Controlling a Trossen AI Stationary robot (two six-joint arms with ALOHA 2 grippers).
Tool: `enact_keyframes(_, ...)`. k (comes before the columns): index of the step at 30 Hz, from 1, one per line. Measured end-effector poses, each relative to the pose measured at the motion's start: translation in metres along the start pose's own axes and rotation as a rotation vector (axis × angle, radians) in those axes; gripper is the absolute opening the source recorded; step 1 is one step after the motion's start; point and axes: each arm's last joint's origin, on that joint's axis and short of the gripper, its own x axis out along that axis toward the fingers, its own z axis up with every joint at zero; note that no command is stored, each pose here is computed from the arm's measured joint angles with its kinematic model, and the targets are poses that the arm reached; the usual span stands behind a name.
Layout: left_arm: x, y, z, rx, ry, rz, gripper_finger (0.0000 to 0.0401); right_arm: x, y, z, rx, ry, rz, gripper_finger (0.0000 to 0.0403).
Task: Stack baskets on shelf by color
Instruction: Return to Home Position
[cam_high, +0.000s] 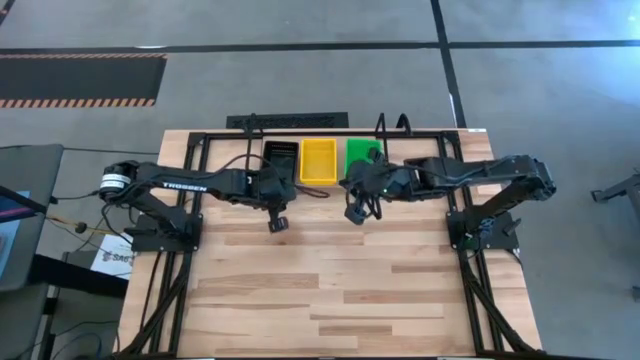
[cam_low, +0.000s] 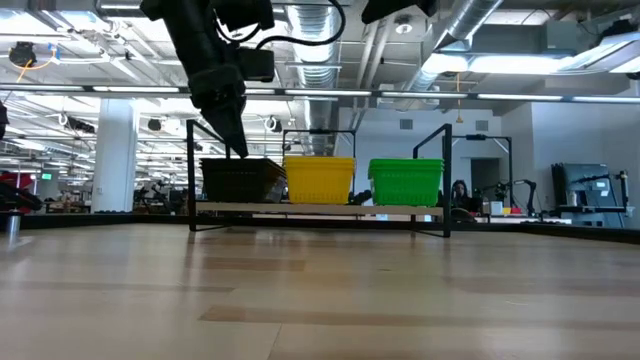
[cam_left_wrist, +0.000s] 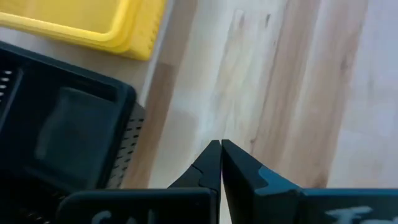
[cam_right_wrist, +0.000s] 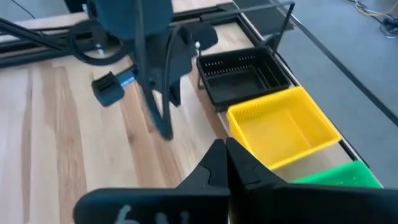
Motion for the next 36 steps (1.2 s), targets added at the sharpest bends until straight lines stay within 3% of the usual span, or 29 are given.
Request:
enact_keyframes(7,0.002,0.015,0.001,-0.027,0.002,0.043,0.0,-0.003,0.007,-0.003,0.0,0.003,-0.001,0.0)
enact_keyframes(13,-0.002,0.016,0.005,-0.035,-0.006,-0.003,0.0,0.0,0.01,-0.012,0.024,0.042,-0.005,0.0)
enact_keyframes(20,-0.013,-0.004,0.009,0.041,-0.009,-0.093,0.0,0.027,0.015,-0.072,0.084,0.242,-0.064,0.0)
enact_keyframes(26,-0.014,-0.008,-0.004,0.097,0.103,-0.055,0.0,0.047,0.006,-0.113,0.132,0.335,-0.134,0.0)
enact_keyframes(36,0.0,0.006,-0.008,0.046,0.119,-0.064,0.0,0.06,0.003,-0.103,0.161,0.177,-0.079,0.0)
